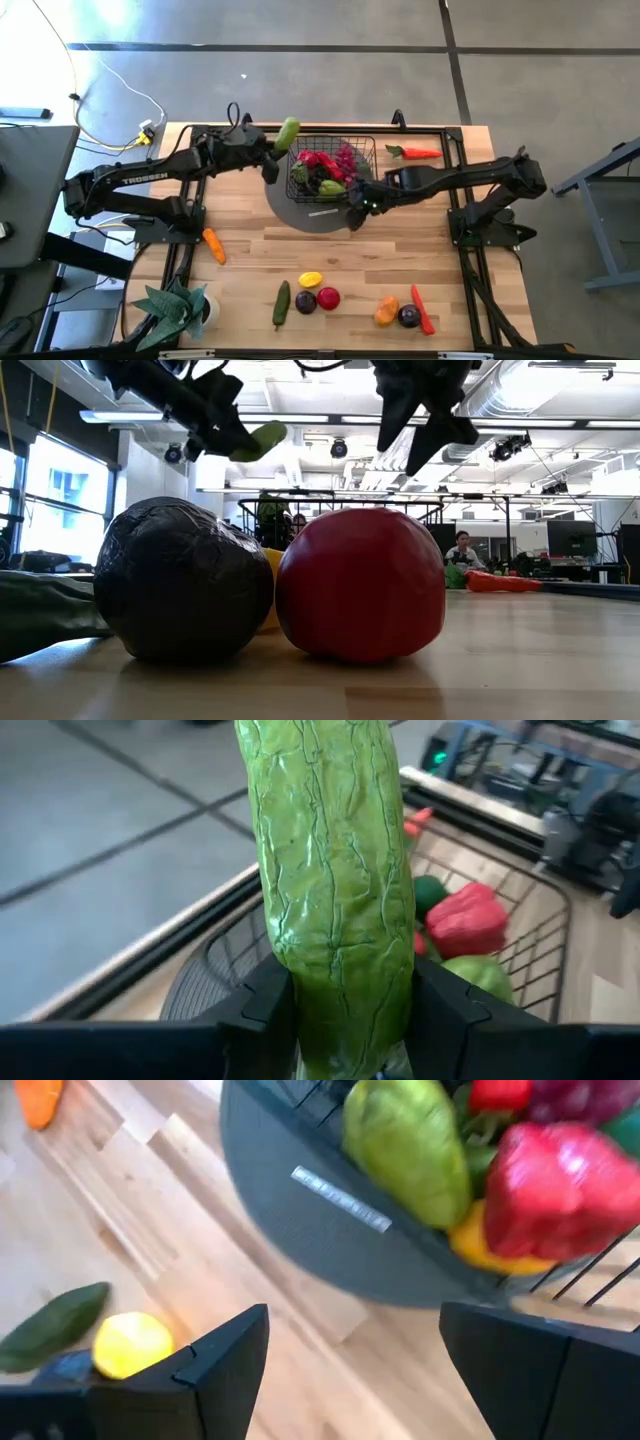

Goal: Build produce basket
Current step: Put the green cucumber into the black mesh basket

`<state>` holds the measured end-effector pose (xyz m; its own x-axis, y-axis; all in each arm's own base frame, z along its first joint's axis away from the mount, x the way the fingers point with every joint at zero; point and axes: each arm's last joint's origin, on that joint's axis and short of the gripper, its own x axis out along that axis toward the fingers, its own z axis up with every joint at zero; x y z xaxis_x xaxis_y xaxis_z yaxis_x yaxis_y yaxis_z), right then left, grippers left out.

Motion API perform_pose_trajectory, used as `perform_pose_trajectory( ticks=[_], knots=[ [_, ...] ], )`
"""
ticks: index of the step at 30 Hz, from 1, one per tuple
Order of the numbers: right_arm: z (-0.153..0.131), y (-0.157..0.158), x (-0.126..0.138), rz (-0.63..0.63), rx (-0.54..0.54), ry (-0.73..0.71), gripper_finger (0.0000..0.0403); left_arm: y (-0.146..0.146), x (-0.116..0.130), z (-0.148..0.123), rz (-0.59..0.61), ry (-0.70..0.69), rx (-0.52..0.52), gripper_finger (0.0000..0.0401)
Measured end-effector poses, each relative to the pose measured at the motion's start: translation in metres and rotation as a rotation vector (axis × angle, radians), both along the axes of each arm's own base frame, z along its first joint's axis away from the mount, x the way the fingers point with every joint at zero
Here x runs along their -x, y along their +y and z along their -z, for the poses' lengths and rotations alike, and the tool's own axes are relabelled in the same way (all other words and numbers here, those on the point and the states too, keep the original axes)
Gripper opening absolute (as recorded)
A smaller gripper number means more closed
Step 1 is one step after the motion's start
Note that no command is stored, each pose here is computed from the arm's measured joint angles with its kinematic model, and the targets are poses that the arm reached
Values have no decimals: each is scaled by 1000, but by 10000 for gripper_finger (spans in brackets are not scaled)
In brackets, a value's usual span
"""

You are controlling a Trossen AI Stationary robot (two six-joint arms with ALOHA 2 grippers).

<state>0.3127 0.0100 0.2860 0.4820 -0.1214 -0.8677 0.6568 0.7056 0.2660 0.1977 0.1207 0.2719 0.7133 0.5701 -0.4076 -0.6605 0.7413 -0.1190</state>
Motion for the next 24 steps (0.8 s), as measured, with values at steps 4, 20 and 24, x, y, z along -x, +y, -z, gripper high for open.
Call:
perform_pose_trajectory(
  ticks=[4,20,24],
  knots=[
    [0,17,2,41,-62,-2,277,1,-3,-2,53,-13,-32,122],
    [6,84,27,298,-323,125,277,11,-33,15,249,-55,-62,144],
    [7,101,36,304,-353,164,277,15,-42,24,280,-53,-44,177]
  ],
)
